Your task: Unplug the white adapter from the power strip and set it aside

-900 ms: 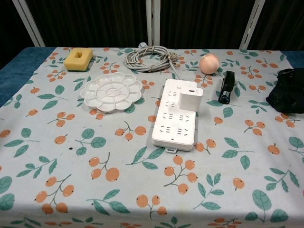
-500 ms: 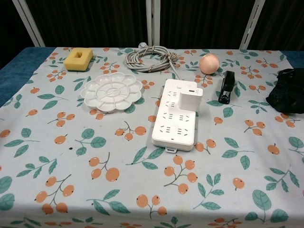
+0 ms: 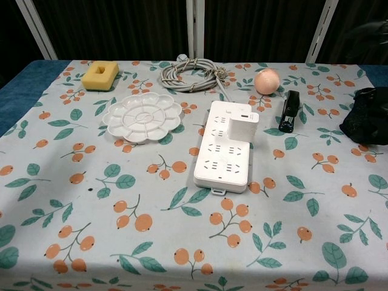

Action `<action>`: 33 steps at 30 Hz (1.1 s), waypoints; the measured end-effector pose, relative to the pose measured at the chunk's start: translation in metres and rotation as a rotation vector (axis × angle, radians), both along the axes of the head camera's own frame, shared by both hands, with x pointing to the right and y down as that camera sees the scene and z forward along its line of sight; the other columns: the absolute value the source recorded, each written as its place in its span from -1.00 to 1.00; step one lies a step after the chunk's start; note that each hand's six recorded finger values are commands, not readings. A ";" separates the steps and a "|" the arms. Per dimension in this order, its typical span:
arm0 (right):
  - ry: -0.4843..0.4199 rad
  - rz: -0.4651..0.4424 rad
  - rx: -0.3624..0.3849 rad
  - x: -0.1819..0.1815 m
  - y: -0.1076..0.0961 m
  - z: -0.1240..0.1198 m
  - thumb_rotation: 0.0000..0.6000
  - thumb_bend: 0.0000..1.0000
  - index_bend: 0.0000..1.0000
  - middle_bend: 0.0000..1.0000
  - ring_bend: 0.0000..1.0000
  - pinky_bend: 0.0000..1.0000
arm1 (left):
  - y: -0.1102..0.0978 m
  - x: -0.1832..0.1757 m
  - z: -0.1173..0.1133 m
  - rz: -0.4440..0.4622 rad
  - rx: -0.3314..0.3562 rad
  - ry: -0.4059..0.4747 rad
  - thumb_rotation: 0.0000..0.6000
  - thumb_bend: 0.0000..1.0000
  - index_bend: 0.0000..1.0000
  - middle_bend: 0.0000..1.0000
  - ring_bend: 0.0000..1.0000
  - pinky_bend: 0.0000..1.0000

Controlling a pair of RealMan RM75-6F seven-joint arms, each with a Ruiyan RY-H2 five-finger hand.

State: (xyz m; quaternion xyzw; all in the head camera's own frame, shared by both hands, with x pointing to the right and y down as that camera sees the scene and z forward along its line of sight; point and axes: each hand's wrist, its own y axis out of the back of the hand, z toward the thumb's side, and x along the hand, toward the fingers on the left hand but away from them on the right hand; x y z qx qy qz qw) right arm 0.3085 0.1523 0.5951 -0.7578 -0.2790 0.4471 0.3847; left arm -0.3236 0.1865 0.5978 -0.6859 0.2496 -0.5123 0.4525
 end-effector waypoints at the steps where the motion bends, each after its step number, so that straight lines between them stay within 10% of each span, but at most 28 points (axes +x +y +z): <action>1: 0.008 -0.030 0.000 -0.009 -0.003 0.002 1.00 -0.45 -1.00 -0.69 -0.99 -0.85 | -0.001 0.011 0.004 0.036 -0.013 0.016 1.00 -0.43 -0.54 -0.61 -0.86 -0.83; 13: 0.114 -0.179 -0.033 -0.100 -0.038 0.044 1.00 -0.70 -1.00 -0.66 -0.98 -0.77 | -0.008 0.152 0.073 0.458 -0.153 0.163 1.00 -0.56 -0.56 -0.61 -0.86 -0.83; 33: 0.180 -0.255 -0.081 -0.144 -0.031 0.103 1.00 -0.53 -0.98 -0.60 -0.94 -0.76 | 0.005 0.221 0.119 0.568 -0.157 0.162 1.00 -0.58 -0.69 -0.73 -0.86 -0.82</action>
